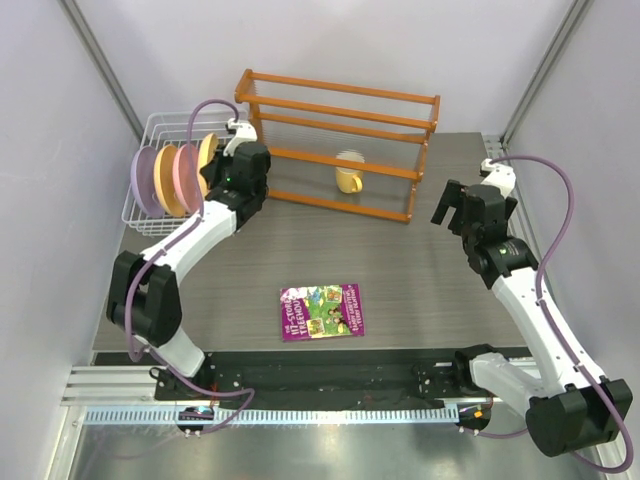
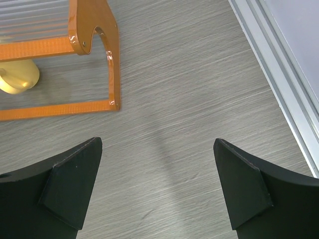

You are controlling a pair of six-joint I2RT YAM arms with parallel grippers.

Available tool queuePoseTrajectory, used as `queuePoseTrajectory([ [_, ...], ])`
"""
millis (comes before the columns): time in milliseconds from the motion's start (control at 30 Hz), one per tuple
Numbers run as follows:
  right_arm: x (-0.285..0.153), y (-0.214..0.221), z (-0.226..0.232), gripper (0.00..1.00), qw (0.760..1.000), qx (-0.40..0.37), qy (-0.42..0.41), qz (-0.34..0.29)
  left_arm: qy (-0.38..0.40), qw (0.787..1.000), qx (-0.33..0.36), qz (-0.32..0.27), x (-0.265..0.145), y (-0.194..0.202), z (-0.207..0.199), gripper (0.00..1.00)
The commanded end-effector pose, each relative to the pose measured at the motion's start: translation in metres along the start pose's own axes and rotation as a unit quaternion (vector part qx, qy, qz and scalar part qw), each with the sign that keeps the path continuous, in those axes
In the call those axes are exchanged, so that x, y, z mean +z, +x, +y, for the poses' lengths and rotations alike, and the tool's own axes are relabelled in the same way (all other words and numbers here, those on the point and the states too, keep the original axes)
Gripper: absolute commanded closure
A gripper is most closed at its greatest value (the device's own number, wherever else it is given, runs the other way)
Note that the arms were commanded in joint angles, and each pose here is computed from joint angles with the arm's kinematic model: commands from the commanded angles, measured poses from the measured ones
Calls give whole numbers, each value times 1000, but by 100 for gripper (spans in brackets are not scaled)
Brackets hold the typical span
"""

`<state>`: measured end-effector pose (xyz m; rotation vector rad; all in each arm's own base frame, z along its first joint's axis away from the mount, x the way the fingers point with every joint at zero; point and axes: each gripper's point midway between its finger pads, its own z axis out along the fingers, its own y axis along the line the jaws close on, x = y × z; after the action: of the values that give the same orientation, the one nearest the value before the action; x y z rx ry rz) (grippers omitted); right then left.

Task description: Unload the plates from the dish rack

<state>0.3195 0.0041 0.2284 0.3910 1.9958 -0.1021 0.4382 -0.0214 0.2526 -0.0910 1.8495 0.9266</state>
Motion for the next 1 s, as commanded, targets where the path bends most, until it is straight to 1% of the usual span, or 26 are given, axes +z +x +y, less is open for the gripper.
queuePoseTrajectory([
  [0, -7, -15, 0, 0, 1000, 16, -6, -26, -45, 996, -71, -43, -28, -48, 50, 100],
  [33, -8, -16, 1, 0, 999, 18, -9, -26, -46, 995, -79, -50, -34, -54, 60, 100],
  [133, -9, -17, 7, 0, 999, 25, -24, -25, -35, 994, -88, -59, -47, -61, 69, 100],
  [167, -10, -18, 11, 0, 999, 28, -32, -25, -29, 992, -106, -68, -53, -67, 77, 100],
  [233, -11, -19, 20, 0, 998, 33, -56, -21, 14, 991, -113, -73, -62, -68, 69, 100],
  [267, -11, -18, 24, 0, 997, 36, -66, -19, 29, 987, -134, -79, -69, -71, 76, 100],
  [300, -12, -19, 28, 0, 996, 39, -77, -18, 76, 983, -144, -87, -75, -76, 64, 100],
  [333, -14, -19, 37, 0, 994, 43, -101, -15, 107, 979, -156, -74, -80, -69, 56, 100],
  [367, -15, -20, 43, 0, 992, 46, -115, -15, 134, 971, -183, -76, -87, -72, 56, 100],
  [400, -17, -21, 50, 0, 990, 52, -134, -13, 197, 959, -189, -81, -97, -77, 38, 100],
  [500, -25, -25, 74, 0, 977, 73, -198, -9, 276, 932, -225, -68, -114, -72, 15, 100],
  [533, -26, -30, 82, 0, 973, 79, -217, -15, 321, 917, -228, -66, -124, -73, 0, 100],
  [567, -31, -27, 93, 0, 965, 82, -250, -4, 341, 907, -241, -52, -129, -68, -11, 100],
  [600, -32, -27, 99, 0, 961, 95, -261, -1, 360, 900, -243, -46, -132, -67, -20, 100],
  [633, -34, -31, 106, 0, 955, 102, -279, -4, 400, 883, -243, -41, -143, -67, -33, 100],
  [667, -37, -28, 114, 1, 947, 105, -302, 5, 415, 872, -257, -30, -147, -64, -42, 100],
  [767, -43, -27, 131, 3, 928, 125, -350, 15, 459, 848, -266, -10, -159, -57, -64, 100],
  [800, -44, -27, 135, 4, 924, 131, -358, 17, 465, 840, -280, -9, -161, -61, -67, 100],
  [900, -47, -27, 145, 5, 913, 142, -381, 22, 478, 830, -286, 3, -163, -57, -78, 100],
  [967, -45, -22, 148, 7, 913, 141, -382, 29, 485, 826, -289, 9, -165, -55, -83, 100],
])
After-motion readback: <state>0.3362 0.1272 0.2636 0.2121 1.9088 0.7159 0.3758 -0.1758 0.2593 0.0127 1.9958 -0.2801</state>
